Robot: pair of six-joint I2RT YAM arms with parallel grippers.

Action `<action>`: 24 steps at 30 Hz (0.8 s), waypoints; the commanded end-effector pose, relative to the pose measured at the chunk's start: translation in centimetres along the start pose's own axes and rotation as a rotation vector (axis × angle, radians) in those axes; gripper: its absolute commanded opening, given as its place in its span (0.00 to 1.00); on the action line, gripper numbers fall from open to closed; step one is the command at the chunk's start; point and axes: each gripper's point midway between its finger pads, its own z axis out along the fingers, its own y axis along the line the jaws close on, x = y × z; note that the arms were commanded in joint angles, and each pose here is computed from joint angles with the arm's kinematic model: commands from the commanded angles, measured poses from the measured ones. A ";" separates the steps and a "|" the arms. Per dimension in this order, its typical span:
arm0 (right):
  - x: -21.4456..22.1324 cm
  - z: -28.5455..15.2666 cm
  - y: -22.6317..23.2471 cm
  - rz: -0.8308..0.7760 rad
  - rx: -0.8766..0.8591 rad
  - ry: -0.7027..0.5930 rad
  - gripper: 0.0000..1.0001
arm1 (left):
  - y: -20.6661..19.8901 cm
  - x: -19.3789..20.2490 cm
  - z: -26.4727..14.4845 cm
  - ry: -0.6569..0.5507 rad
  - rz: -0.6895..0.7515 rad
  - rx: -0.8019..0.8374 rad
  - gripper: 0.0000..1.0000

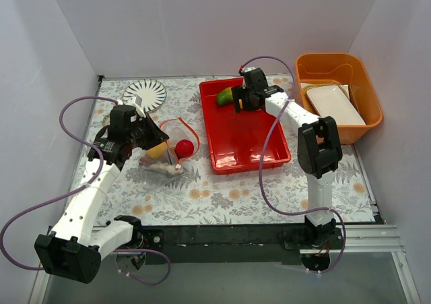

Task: Place the food in the zip-top bag and seal the zipper
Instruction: Pick up the fake fruit from the bin.

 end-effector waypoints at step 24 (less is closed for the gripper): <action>-3.3 7.3 -6.0 -0.330 0.006 -0.115 0.85 | -1.0 -1.9 -0.7 -0.081 0.012 0.032 0.00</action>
